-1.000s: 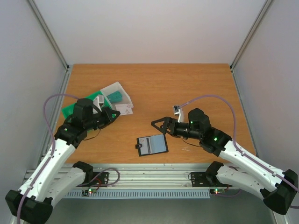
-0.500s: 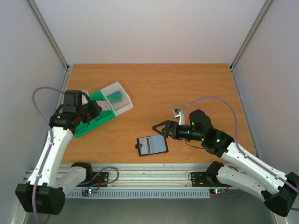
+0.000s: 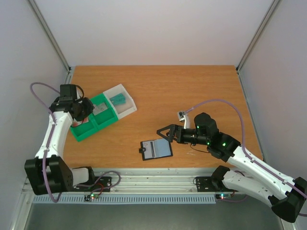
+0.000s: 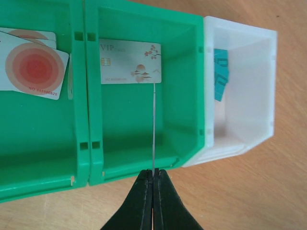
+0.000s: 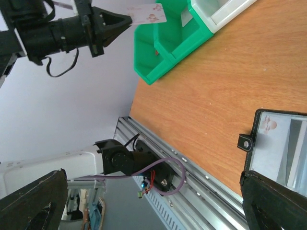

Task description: Take the credit cards out of the card holder

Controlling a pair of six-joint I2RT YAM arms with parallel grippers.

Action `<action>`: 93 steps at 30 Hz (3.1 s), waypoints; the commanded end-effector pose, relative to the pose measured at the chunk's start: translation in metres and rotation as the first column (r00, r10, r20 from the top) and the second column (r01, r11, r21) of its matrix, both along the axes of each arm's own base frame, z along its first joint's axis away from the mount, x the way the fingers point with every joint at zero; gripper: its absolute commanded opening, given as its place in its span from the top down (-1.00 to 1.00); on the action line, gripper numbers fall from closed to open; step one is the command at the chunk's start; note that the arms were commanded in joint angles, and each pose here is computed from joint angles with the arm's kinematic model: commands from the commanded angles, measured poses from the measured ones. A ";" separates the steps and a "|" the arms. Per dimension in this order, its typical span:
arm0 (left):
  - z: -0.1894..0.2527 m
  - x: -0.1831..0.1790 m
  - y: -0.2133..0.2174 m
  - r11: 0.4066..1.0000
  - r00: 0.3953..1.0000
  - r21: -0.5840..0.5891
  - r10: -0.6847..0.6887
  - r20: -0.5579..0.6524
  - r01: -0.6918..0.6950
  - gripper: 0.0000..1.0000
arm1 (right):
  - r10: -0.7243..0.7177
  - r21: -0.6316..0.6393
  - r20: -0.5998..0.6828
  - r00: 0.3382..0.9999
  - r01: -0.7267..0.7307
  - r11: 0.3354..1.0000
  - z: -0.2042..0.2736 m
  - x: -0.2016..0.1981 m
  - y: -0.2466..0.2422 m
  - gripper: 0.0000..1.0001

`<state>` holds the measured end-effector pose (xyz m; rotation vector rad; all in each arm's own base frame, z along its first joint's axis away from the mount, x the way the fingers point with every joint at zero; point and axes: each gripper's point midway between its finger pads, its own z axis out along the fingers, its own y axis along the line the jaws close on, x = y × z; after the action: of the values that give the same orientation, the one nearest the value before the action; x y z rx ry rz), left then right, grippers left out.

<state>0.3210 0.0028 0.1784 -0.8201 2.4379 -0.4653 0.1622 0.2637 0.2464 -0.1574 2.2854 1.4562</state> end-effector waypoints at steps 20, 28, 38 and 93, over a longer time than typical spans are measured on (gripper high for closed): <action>-0.042 0.079 0.021 0.999 1.000 0.047 -0.005 -0.022 0.006 0.99 | -0.005 -0.022 0.079 0.997 0.007 1.000 0.010 0.003 -0.003 -0.97; -0.061 0.084 0.019 1.000 0.999 0.024 -0.003 -0.047 0.004 0.97 | -0.039 -0.020 0.119 0.992 0.042 0.999 0.018 0.005 -0.011 -0.97; -0.076 0.088 0.021 1.000 0.998 0.028 0.001 -0.063 0.001 0.90 | -0.048 -0.037 0.116 0.992 0.053 0.998 0.013 0.007 -0.012 -0.97; -0.085 0.091 0.039 0.992 0.992 0.112 0.072 -0.101 -0.061 0.62 | -0.078 -0.112 0.120 0.990 0.092 0.989 0.011 0.011 -0.022 -0.97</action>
<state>0.4003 0.0352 0.0815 -0.9040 2.5438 -0.2887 0.1726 0.2434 0.2455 -0.1512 2.2877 1.2495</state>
